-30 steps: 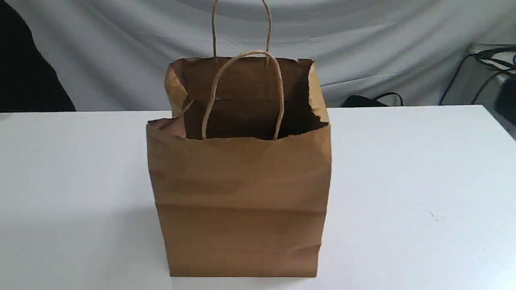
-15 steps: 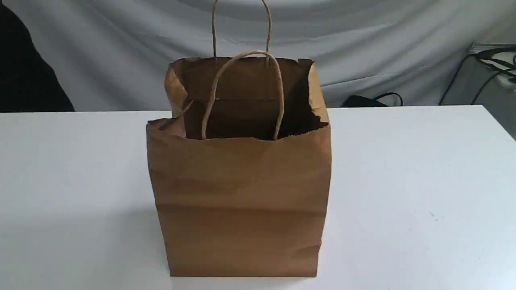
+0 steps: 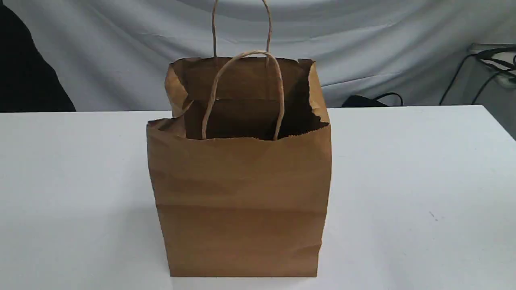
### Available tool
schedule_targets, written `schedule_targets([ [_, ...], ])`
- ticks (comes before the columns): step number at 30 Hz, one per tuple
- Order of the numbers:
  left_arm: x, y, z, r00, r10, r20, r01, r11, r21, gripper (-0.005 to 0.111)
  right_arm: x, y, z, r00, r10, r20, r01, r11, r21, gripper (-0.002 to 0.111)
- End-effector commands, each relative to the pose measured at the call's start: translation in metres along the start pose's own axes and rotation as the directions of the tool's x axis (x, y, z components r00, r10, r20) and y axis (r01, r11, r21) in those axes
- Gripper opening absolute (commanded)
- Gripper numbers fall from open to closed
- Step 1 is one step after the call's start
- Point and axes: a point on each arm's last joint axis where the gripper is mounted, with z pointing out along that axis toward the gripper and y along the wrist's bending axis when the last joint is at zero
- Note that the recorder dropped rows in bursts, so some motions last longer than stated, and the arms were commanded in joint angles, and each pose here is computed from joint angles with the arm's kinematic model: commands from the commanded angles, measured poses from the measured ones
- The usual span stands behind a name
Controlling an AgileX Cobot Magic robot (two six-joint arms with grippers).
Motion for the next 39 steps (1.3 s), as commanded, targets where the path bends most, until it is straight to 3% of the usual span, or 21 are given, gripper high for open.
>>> schedule_targets([
  [1, 0.002, 0.001, 0.001, 1.000, -0.001, 0.000, 0.001, 1.000, -0.005, 0.000, 0.000, -0.001, 0.000, 0.999, 0.053, 0.014, -0.053, 0.999, 0.009, 0.000],
  [4, 0.002, 0.001, 0.001, 1.000, -0.001, 0.000, 0.001, 1.000, -0.005, 0.000, 0.000, -0.001, 0.000, 0.998, 0.054, 0.014, -0.054, 0.998, 0.009, 0.000],
  [10, 0.002, 0.001, 0.001, 1.000, -0.001, 0.000, 0.001, 1.000, -0.005, 0.000, 0.004, -0.005, -0.001, 0.995, -0.098, -0.034, 0.100, 0.994, 0.054, 0.000],
  [16, 0.002, 0.001, 0.001, 1.000, -0.001, 0.000, 0.001, 1.000, -0.005, 0.000, 0.009, -0.009, 0.000, 0.984, -0.167, -0.058, 0.172, 0.981, 0.088, 0.000],
  [27, 0.001, 0.001, 0.001, 1.000, -0.001, 0.004, 0.001, 1.000, -0.007, 0.000, 0.019, -0.011, -0.001, 0.975, -0.173, -0.141, 0.186, 0.979, 0.085, 0.000],
  [32, 0.001, 0.001, 0.001, 1.000, -0.001, 0.004, 0.001, 1.000, -0.007, 0.000, 0.019, -0.009, -0.001, 0.990, -0.057, -0.126, 0.068, 0.994, 0.084, 0.000],
  [39, 0.001, 0.001, 0.001, 1.000, -0.001, 0.004, 0.001, 1.000, -0.007, 0.000, 0.019, -0.009, -0.001, 0.990, -0.057, -0.126, 0.068, 0.994, 0.084, 0.000],
])
